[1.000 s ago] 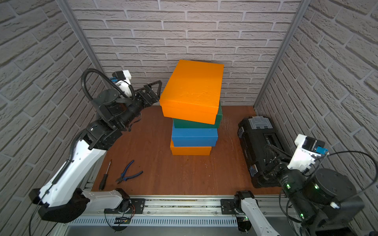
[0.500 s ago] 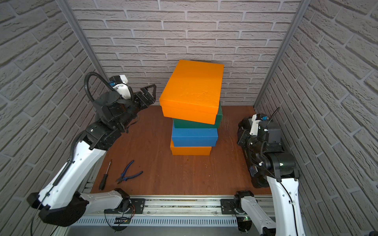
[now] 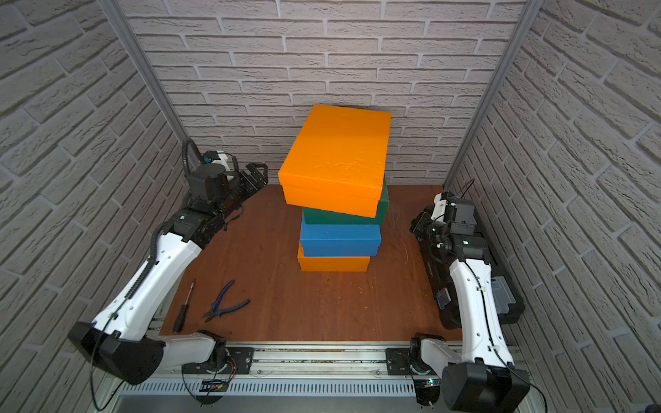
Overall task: Stack the shoeboxes
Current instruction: Adjust the shoeboxes at the center of the board.
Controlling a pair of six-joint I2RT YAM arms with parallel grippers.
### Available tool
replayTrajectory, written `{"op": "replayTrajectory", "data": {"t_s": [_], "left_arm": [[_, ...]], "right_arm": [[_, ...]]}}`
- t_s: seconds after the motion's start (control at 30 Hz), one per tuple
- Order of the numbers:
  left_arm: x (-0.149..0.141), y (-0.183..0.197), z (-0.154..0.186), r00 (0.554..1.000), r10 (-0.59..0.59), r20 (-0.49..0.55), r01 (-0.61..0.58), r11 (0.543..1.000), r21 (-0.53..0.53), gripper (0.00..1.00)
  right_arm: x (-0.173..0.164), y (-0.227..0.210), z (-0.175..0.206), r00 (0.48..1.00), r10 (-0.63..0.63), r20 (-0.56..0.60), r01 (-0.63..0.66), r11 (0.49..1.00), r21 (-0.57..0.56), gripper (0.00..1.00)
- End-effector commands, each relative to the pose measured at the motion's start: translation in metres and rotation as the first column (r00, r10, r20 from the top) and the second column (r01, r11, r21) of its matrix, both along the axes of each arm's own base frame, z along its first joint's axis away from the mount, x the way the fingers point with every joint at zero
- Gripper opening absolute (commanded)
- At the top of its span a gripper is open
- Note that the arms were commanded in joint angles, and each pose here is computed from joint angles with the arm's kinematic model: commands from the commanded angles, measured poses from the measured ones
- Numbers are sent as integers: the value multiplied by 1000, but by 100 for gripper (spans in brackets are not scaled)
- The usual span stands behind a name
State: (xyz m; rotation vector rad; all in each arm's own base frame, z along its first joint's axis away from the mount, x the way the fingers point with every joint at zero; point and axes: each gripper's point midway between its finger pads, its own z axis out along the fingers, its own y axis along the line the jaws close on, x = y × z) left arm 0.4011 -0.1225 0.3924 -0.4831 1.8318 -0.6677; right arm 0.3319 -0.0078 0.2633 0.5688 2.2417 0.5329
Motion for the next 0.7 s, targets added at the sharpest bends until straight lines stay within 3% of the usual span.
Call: {"op": "replayTrajectory", "data": {"t_s": [0.0, 0.3, 0.67], "left_arm": [[9, 7, -11, 1000, 22, -17, -23, 998, -65, 98], [29, 8, -91, 980, 15, -200, -29, 998, -63, 98], [47, -10, -195, 911, -28, -412, -13, 995, -96, 98]], "right_arm": [[24, 8, -3, 997, 57, 50, -60, 995, 73, 8], [46, 15, -72, 991, 111, -73, -98, 982, 161, 9], [57, 52, -151, 963, 186, -193, -147, 968, 202, 7]]}}
